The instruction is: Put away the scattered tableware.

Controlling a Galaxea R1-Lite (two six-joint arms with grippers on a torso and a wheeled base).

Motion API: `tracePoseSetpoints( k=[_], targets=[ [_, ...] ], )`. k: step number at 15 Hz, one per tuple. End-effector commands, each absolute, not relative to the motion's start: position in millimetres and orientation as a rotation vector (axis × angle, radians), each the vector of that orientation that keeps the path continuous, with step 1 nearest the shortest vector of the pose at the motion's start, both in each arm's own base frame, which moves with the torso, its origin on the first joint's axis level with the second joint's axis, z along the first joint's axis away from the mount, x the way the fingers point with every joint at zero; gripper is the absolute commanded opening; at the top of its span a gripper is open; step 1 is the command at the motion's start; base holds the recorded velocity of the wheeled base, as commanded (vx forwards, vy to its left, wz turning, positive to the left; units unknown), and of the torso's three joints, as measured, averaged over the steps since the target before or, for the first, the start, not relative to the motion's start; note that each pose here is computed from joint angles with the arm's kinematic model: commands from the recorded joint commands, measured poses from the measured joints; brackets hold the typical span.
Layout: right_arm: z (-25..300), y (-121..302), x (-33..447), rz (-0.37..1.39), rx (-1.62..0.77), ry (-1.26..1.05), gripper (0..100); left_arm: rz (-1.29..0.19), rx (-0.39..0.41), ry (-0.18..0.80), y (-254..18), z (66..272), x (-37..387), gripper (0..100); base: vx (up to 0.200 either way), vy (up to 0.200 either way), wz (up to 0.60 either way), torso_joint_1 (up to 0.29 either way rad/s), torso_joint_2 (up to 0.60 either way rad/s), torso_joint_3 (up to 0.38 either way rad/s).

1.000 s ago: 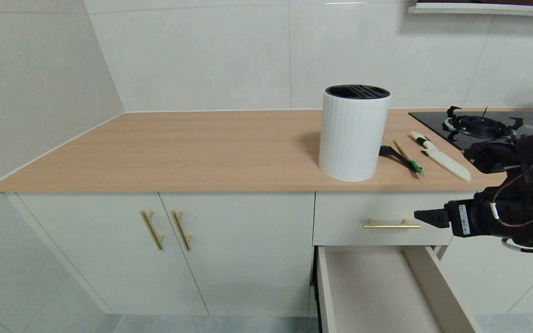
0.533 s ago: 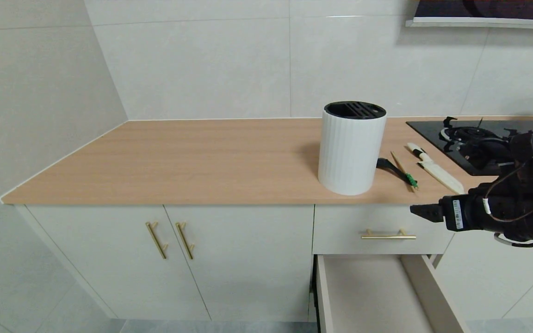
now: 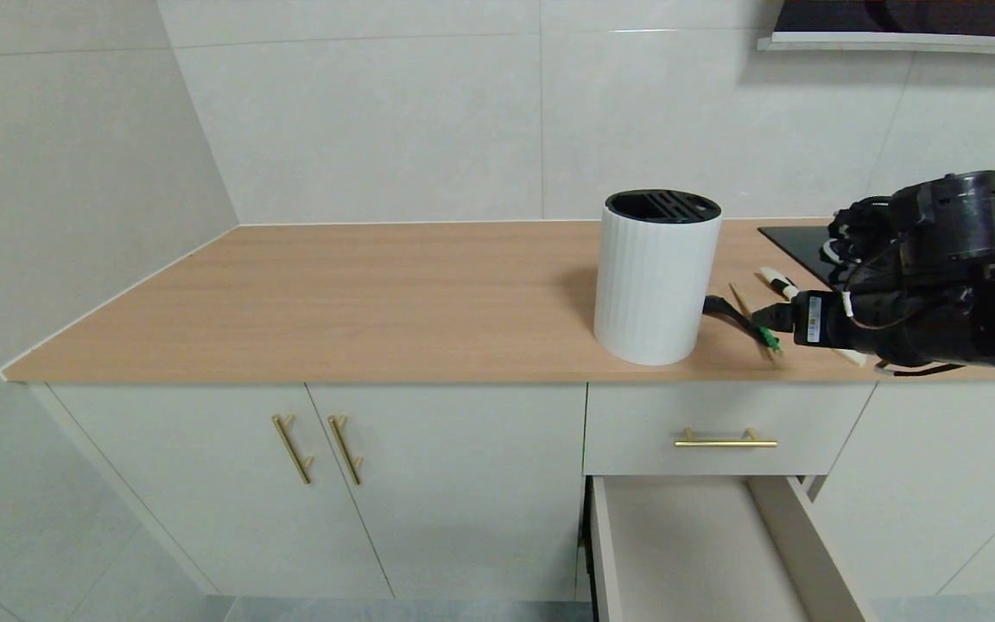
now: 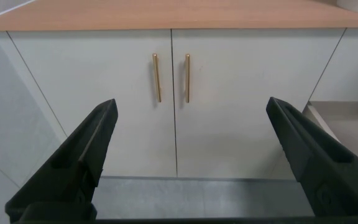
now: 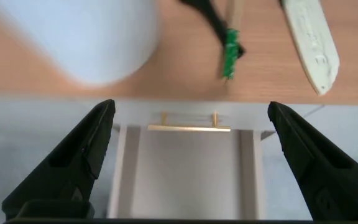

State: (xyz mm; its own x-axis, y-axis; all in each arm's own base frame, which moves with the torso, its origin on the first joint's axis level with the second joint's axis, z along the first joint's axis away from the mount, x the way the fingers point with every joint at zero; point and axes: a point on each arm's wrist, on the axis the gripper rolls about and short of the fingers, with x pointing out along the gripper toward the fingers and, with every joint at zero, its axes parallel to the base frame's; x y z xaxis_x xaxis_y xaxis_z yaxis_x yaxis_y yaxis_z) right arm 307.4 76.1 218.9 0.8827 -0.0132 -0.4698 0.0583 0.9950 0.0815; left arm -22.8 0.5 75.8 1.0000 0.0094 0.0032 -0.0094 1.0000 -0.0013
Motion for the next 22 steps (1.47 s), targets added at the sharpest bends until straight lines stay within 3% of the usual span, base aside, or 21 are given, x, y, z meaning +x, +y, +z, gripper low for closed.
tracePoseSetpoints(
  k=[1, 8, 22],
  targets=[
    [193.7, 71.0, 338.3, -0.128, 0.087, 0.543, 100, 0.009, -0.002, -0.003, 0.5, 75.8, -22.8, 100, 0.0, 0.0, 0.0, 0.0, 0.0, 0.0],
    [160.6, 65.2, 370.0, -0.164, 0.095, 0.547, 100, 0.009, -0.002, -0.003, 0.5, 75.8, -22.8, 100, 0.0, 0.0, 0.0, 0.0, 0.0, 0.0],
    [146.1, 59.0, 388.4, -0.184, 0.116, 0.498, 100, 0.009, -0.002, -0.003, 0.5, 75.8, -22.8, 100, 0.0, 0.0, 0.0, 0.0, 0.0, 0.0]
  ],
)
